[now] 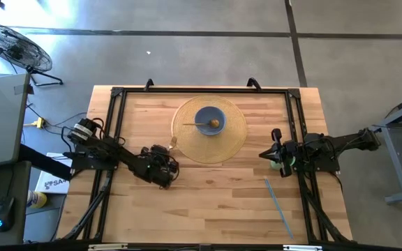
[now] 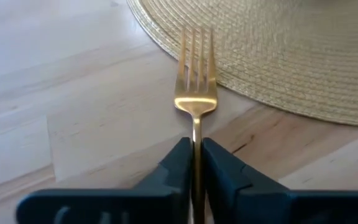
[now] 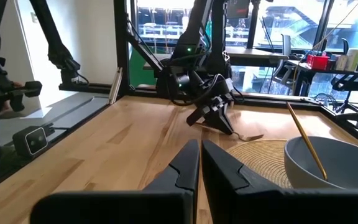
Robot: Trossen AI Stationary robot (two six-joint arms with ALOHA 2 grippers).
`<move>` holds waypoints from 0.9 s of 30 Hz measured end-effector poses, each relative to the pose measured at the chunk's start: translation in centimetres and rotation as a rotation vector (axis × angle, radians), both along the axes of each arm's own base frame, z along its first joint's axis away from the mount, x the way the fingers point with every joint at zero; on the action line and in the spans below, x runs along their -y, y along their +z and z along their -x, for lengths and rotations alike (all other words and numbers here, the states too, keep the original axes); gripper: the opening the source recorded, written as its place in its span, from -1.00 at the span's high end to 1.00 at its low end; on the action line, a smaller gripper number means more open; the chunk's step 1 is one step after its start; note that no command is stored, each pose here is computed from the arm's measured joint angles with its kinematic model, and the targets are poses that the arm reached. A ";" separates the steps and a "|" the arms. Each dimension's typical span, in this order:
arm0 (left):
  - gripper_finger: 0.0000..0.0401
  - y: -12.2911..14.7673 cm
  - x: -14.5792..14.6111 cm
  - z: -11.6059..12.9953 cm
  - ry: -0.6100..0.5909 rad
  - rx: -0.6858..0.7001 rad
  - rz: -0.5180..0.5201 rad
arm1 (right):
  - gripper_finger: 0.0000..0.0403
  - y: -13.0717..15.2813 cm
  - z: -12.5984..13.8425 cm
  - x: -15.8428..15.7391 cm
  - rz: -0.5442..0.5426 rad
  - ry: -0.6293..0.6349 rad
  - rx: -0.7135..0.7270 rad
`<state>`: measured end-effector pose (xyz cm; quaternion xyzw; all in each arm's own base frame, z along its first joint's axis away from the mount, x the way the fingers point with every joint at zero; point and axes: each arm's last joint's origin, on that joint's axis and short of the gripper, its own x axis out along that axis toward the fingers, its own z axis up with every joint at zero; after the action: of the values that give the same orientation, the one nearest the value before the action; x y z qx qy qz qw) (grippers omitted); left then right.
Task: Pick & Place Utensil
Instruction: Put the gold fork into the blue bowl on the brown mat
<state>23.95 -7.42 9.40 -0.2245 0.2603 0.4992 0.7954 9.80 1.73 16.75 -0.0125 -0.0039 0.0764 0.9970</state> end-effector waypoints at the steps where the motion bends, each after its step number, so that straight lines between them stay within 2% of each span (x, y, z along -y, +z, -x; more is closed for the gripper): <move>1: 0.90 -0.2 -0.1 0.2 0.000 0.010 -0.005 | 0.94 0.0 0.0 0.0 0.000 0.001 0.000; 4: 0.95 -0.4 -0.2 0.5 0.003 0.010 -0.017 | 0.94 0.0 0.0 0.0 0.000 0.000 0.000; 10: 0.87 -0.3 -0.3 0.6 -0.004 -0.005 -0.016 | 0.94 0.0 0.0 0.0 0.000 0.000 0.000; 15: 0.95 1.3 -0.1 0.8 -0.064 -0.054 0.027 | 0.94 0.0 0.0 0.0 0.000 0.001 0.000; 21: 0.93 6.4 -0.1 -0.2 -0.163 -0.055 0.007 | 0.94 0.0 0.0 0.0 0.000 0.001 0.000; 27: 0.95 12.8 -1.2 -3.5 -0.288 -0.017 0.039 | 0.94 0.0 0.0 0.0 0.000 0.001 0.000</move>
<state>27.47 -6.20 22.17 -0.1959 0.3061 0.3766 0.8521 9.79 1.73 16.76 -0.0125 -0.0040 0.0767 0.9970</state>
